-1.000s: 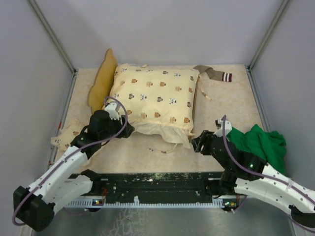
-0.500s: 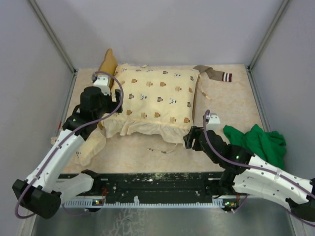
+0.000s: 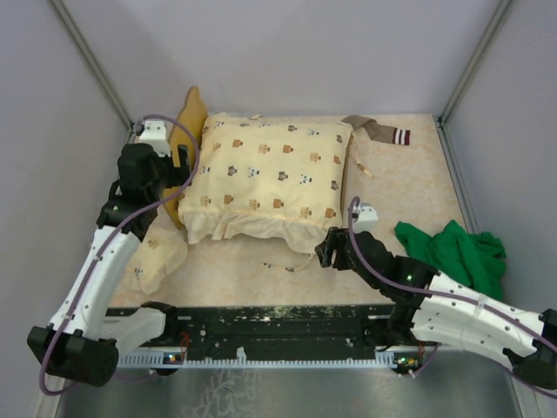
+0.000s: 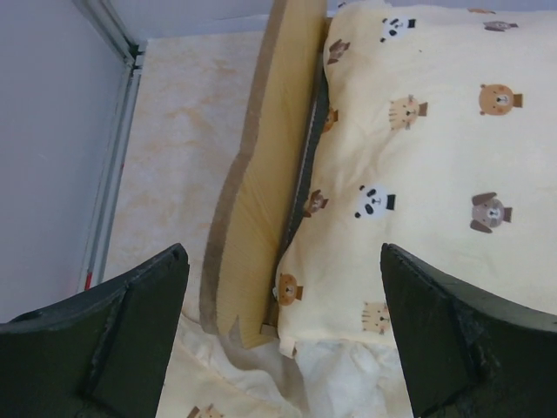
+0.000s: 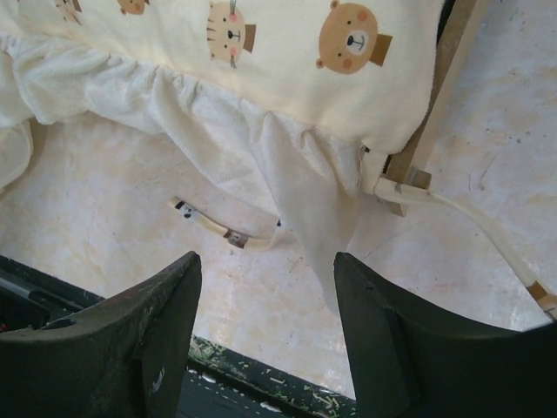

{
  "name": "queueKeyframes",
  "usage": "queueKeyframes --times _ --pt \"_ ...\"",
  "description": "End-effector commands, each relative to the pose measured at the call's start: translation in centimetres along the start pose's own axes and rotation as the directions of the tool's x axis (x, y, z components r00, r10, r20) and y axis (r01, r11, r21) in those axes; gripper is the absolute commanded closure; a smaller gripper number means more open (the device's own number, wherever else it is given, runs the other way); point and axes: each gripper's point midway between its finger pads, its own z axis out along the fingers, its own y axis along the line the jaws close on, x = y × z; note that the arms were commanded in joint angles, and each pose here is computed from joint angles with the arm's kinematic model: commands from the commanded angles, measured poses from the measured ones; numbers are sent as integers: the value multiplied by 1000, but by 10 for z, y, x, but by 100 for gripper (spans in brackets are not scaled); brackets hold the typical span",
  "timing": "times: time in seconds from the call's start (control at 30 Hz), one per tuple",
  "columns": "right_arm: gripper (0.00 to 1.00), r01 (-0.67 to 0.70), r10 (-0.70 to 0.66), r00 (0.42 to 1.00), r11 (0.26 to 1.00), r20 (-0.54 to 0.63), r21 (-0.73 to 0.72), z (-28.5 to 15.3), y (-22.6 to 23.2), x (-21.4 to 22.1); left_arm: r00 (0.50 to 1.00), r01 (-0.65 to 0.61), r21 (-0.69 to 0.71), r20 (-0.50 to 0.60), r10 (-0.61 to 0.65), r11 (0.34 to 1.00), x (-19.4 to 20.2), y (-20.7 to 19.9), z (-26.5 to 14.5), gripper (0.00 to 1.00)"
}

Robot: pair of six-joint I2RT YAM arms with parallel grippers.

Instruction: Set up the pet bed

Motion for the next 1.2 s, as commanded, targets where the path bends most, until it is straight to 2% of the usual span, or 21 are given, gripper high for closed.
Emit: queueKeyframes --times 0.0,0.1,0.3,0.4,0.5,0.63,0.77,0.87,0.93,1.17 --pt "37 14 -13 1000 999 17 -43 7 13 -6 999 12 -30 49 -11 999 -17 17 11 7" --pt "37 33 -33 999 998 12 -52 11 15 -4 999 33 -30 6 -33 999 2 20 24 11" --pt "37 64 -63 998 997 22 -33 13 12 -6 998 38 151 -54 -31 988 25 -13 31 29" --pt "37 84 -83 996 996 35 -13 9 7 -10 997 39 279 -78 -18 959 28 -34 17 40" --pt "37 100 -100 993 995 54 10 3 1 -17 994 92 400 -84 -64 912 30 -55 -3 47" --pt "37 117 -118 989 993 85 18 -4 -3 -26 987 157 463 -113 -118 872 39 -69 -20 55" --pt "37 135 -135 986 991 101 4 -9 -2 -32 972 234 545 -152 -179 805 39 -87 -36 56" --pt "37 159 -153 983 986 103 -57 -9 10 -32 956 293 612 -187 -226 735 39 -102 -47 56" --pt "38 178 -167 980 978 108 -108 -8 22 -33 950 313 629 -198 -243 711 38 -107 -50 55" --pt "40 244 -222 968 943 120 -227 5 71 -42 952 306 556 -168 -256 773 26 -91 -52 35"
